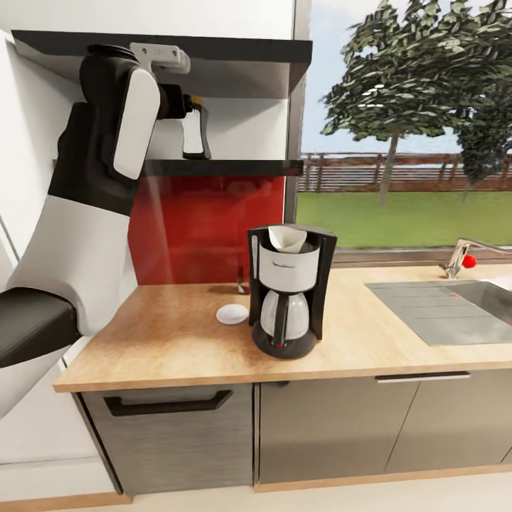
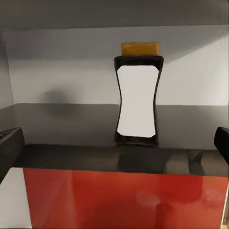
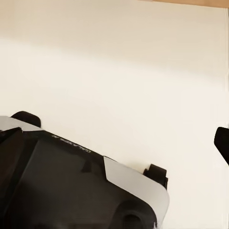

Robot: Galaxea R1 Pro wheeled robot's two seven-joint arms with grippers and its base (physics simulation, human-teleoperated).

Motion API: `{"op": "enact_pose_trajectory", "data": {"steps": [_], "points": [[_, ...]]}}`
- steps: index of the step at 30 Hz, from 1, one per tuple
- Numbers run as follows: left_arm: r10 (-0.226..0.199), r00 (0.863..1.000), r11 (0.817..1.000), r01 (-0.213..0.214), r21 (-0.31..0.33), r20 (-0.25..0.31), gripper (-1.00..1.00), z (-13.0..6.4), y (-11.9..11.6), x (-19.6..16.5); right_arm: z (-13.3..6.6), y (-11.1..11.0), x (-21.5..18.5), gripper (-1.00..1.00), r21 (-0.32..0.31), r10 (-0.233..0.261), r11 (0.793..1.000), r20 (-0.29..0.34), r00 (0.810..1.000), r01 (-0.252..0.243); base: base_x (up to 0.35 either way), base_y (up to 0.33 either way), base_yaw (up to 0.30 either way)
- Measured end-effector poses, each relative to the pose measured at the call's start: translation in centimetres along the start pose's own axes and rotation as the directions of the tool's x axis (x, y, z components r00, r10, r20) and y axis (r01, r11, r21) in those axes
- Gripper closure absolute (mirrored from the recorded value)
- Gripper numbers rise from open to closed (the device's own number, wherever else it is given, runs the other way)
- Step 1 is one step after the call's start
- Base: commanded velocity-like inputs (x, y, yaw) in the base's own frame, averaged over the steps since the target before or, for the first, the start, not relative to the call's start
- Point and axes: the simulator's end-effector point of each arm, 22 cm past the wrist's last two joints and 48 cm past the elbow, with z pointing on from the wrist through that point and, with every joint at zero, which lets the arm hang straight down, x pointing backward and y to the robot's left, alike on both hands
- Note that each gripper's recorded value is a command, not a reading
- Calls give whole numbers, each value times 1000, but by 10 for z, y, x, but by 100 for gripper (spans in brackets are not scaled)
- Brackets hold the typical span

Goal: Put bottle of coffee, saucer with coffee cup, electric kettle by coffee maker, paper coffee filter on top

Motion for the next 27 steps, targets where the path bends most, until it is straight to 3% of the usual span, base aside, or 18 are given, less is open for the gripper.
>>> {"op": "enact_pose_trajectory", "data": {"steps": [3, 7, 13, 17, 23, 27], "points": [[-9, 1000, 1000, 9, 0, -1, -100, 0, 1, 0, 2, 11, 17, -100, -22, -24, 999, -15, 1000, 24, 182, 0, 0], [-13, 1000, 1000, 13, 1, -2, -100, 0, 1, 0, 11, 41, 42, -100, -100, -118, 989, -57, 991, 112, 142, 0, 0], [-14, 1000, 1000, 14, 1, -3, -100, 0, 1, 0, 13, 50, 47, -100, -124, -136, 984, -67, 988, 127, 175, 0, 0], [-14, 1000, 1000, 14, 1, -4, -100, 1, 1, 1, 19, 71, 55, -100, -172, -148, 976, -77, 986, 133, 37, 0, 0], [-13, 1000, 1000, 13, 0, -6, -100, 1, 1, 1, 20, 80, 75, -100, -206, -244, 955, -136, 960, 213, 127, 0, 0], [-14, 1000, 1000, 14, 1, -6, -100, 1, 1, 1, 20, 81, 78, -100, -211, -258, 951, -144, 955, 225, 111, 0, 0]]}}
